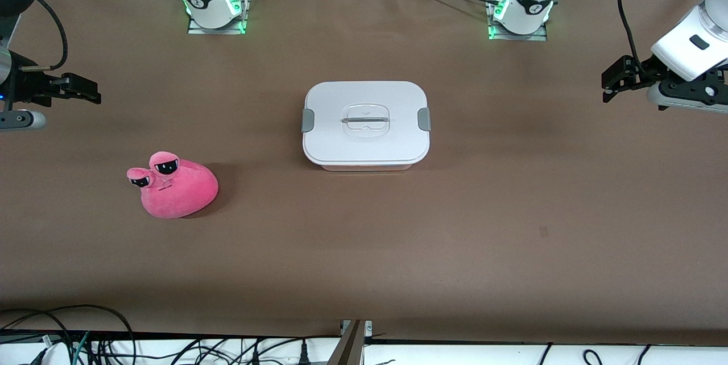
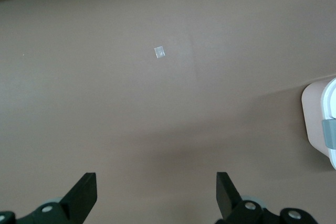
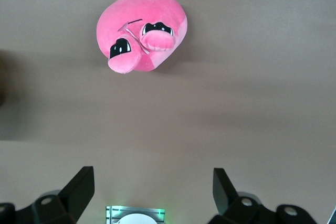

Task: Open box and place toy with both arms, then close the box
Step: 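Move the left gripper toward the white box while the right gripper approaches the toy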

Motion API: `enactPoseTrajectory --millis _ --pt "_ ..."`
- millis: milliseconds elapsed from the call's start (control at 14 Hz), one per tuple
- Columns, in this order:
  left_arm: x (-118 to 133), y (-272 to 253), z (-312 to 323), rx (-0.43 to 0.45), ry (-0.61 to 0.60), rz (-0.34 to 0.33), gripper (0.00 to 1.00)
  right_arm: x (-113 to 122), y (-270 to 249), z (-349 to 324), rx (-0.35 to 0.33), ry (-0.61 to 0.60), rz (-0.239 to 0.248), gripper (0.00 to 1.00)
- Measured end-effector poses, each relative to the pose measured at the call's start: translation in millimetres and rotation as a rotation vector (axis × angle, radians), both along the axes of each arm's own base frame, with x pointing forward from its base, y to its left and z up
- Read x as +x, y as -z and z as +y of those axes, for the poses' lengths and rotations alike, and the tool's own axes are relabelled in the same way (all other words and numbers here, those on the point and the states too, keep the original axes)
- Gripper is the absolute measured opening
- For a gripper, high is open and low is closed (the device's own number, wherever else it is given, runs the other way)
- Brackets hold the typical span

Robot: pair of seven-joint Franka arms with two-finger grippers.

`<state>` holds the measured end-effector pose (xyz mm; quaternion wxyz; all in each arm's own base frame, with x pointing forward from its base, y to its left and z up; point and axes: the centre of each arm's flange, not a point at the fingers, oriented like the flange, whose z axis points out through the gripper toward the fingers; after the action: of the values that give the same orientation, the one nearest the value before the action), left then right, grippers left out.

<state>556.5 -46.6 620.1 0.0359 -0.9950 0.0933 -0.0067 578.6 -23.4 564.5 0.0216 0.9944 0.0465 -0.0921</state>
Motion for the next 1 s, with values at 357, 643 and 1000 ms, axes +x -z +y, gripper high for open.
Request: enactPoseTrajectory --millis 357,643,1000 --pt "0.0 0.0 0.0 0.0 0.0 0.0 1.0 0.1 0.0 1.9 0.001 -0.003 0.0 1.0" --pt "0.0 0.0 0.2 0.0 0.0 0.0 1.0 0.8 1.2 1.9 0.001 -0.005 0.001 1.0" --pt "-6.4 6.5 -1.8 -0.001 -0.001 0.065 1.0 4.1 5.6 1.3 0.001 -0.005 0.009 1.0"
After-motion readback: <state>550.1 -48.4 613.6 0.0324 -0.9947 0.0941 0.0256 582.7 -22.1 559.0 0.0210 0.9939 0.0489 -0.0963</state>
